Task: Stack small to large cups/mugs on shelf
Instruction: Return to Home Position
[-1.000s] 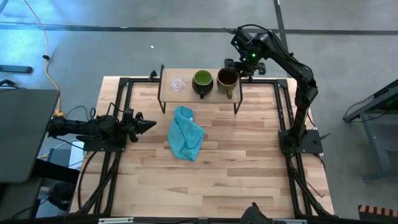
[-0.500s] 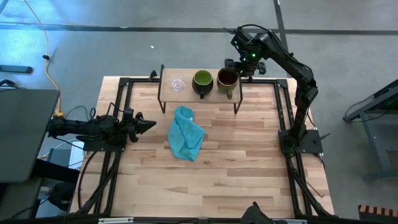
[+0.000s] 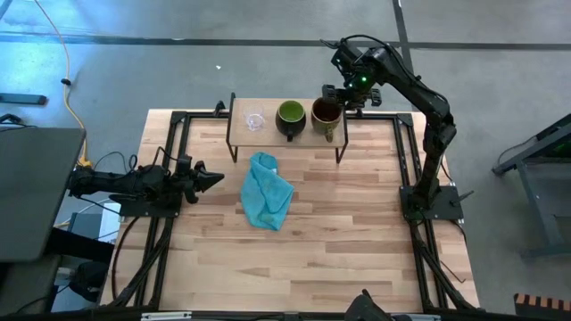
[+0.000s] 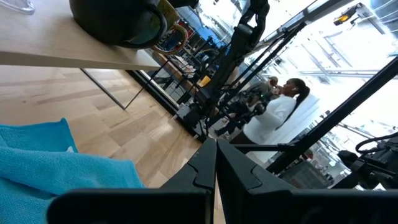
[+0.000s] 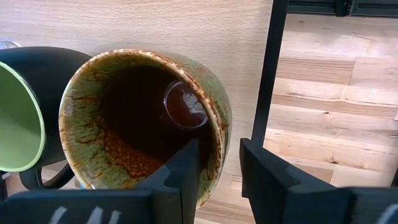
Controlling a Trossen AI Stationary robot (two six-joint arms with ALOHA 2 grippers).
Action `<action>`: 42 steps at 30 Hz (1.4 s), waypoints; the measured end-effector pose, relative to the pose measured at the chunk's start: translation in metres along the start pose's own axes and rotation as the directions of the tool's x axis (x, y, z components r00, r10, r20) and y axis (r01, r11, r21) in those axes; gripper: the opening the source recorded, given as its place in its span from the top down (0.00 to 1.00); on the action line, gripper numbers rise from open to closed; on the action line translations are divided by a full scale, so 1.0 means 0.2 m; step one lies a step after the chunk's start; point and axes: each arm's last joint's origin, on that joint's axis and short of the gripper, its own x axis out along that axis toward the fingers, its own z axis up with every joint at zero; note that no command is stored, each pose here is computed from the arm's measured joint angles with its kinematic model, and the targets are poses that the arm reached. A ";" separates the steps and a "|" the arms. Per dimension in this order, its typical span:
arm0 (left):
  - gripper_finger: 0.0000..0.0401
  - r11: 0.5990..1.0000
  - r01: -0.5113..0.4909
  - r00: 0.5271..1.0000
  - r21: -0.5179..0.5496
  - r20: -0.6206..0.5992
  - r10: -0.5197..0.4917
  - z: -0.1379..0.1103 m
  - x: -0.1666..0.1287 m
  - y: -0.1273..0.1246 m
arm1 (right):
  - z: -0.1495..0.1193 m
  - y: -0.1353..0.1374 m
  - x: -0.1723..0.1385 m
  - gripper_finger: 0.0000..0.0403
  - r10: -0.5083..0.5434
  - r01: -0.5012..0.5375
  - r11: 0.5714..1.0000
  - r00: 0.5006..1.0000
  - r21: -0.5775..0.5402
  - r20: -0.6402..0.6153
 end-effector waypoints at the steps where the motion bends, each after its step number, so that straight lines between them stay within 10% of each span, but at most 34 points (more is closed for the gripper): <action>1: 1.00 1.000 0.000 1.000 0.000 0.000 0.000 0.00 0.00 0.00 | 0.00 0.00 0.00 0.74 0.001 -0.001 1.000 1.000 0.000 0.000; 18: 1.00 1.000 -0.001 1.000 -0.001 0.000 0.001 0.00 0.00 0.00 | -0.02 -0.02 -0.05 0.74 0.034 -0.034 0.999 0.999 0.007 0.005; 42: 1.00 0.998 -0.020 1.000 -0.063 0.019 0.021 0.00 0.00 0.00 | -0.33 -0.27 -0.61 0.74 0.242 -0.206 0.965 0.936 -0.160 0.254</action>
